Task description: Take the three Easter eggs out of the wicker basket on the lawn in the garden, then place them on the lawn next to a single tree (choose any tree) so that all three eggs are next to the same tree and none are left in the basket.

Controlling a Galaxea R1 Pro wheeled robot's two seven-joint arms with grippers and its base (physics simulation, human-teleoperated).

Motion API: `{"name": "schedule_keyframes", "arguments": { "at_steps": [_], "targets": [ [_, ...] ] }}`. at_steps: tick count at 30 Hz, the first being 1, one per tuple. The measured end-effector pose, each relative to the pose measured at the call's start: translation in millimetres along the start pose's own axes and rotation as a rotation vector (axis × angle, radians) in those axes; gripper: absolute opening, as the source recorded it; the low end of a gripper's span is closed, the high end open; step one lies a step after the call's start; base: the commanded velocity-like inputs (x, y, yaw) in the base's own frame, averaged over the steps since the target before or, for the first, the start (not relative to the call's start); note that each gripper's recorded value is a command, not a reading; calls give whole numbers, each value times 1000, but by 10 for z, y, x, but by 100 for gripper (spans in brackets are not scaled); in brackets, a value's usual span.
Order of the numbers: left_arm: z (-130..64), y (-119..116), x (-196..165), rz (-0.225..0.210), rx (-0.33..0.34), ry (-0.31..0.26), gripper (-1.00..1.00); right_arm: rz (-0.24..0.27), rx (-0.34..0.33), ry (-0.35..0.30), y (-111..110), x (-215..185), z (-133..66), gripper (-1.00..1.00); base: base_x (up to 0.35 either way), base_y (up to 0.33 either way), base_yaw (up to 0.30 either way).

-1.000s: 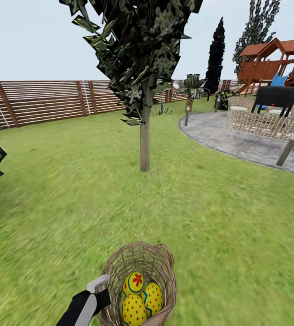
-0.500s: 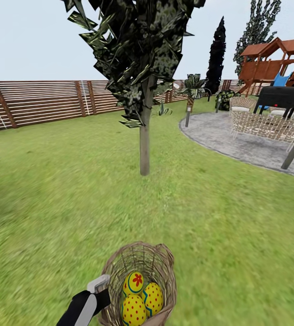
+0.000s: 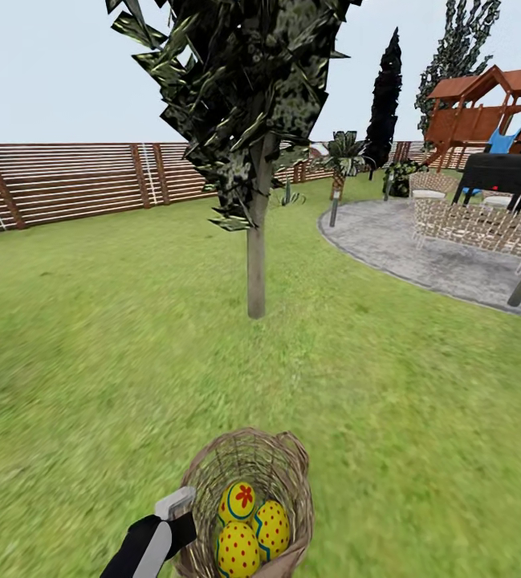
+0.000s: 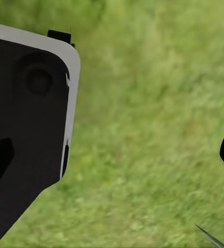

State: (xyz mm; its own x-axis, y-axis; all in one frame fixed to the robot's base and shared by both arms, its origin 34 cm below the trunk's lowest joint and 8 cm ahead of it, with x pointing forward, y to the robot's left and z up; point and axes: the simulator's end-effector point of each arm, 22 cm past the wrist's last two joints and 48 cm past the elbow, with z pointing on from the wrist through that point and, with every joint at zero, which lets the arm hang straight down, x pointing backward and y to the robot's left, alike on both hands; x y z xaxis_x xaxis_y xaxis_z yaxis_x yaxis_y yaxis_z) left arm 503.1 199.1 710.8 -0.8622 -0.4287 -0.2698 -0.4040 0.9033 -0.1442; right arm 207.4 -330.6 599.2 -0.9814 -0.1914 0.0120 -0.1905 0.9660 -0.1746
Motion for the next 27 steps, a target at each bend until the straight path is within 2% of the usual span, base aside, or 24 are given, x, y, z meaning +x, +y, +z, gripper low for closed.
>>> {"name": "schedule_keyframes", "arguments": {
  "at_steps": [11,12,17,27],
  "targets": [
    [2,6,3,0,-2,1,-100,-12,4,-5,-28,-9,2,100,334,0,0],
    [1,4,0,1,-1,0,-100,-1,12,2,-65,8,4,100,334,0,0],
    [-2,2,-6,0,-1,-1,-100,-1,0,-54,7,-82,-4,100,334,0,0],
    [-3,3,-7,2,-2,-2,-100,3,0,-58,5,-87,-4,100,334,0,0]
  ]
}}
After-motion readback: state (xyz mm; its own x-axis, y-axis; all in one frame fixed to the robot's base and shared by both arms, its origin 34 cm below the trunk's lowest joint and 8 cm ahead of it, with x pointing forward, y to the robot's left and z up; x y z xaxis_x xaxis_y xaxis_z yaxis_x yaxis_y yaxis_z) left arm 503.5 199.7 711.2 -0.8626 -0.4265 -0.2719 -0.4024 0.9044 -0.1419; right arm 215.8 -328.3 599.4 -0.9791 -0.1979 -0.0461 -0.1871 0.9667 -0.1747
